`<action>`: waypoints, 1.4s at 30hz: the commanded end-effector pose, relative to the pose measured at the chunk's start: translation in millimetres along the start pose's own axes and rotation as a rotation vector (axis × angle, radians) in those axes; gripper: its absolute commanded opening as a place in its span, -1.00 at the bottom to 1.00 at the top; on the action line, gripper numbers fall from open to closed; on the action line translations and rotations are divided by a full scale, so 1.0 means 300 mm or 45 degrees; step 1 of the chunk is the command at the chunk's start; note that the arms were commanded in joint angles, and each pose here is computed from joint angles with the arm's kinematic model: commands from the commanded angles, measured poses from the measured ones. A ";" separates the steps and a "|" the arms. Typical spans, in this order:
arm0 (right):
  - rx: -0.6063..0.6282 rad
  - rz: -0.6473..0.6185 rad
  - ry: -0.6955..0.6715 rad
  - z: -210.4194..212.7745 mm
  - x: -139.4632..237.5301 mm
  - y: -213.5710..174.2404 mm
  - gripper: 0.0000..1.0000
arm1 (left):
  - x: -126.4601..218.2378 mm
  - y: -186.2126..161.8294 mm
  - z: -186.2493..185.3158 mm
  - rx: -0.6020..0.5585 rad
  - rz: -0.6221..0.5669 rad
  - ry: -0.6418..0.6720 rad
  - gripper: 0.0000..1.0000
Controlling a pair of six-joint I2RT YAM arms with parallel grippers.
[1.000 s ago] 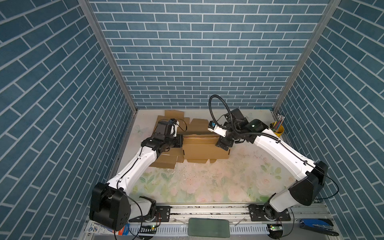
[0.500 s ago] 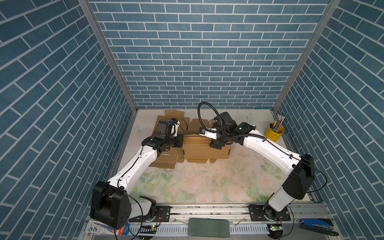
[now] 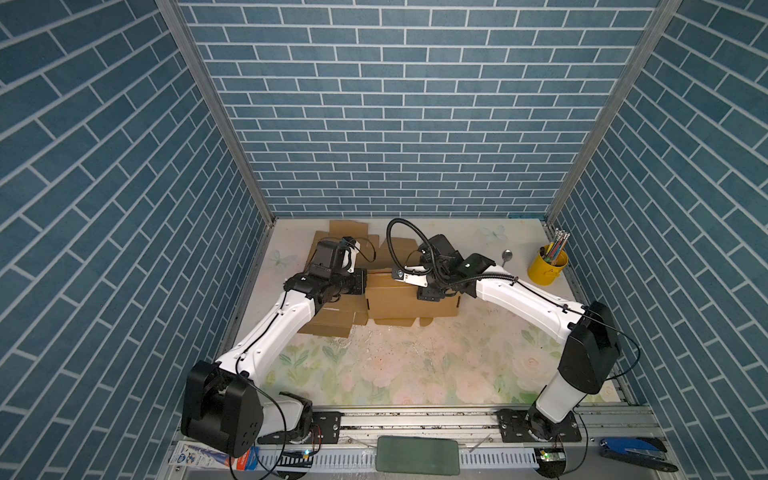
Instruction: Fold the paper box
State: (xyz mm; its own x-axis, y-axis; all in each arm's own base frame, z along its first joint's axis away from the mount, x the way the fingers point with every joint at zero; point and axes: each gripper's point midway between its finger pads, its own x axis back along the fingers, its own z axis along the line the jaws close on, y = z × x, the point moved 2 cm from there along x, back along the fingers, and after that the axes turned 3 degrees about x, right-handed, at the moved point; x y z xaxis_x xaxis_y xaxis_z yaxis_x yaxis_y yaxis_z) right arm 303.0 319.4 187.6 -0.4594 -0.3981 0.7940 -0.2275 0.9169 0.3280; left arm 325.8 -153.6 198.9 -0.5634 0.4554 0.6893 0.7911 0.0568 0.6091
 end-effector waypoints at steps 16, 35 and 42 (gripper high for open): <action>0.030 0.058 -0.059 0.065 -0.059 -0.046 0.01 | 0.142 0.037 -0.086 0.060 0.033 -0.190 -0.33; -0.079 0.054 -0.058 0.084 -0.071 -0.050 0.04 | -0.073 0.001 0.049 0.146 0.157 -0.066 0.19; -0.335 -0.077 0.011 0.027 0.012 0.003 0.36 | -0.128 -0.062 0.077 0.181 0.200 -0.071 0.09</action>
State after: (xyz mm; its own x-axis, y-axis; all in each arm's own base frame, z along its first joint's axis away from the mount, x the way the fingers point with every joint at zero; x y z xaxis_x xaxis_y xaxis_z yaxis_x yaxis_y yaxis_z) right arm 304.3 325.2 184.1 -0.5292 -0.4372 0.7272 -0.1482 0.8915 0.4281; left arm 347.3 -156.0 183.3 -0.4803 0.5497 0.6835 0.8574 0.1297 0.4981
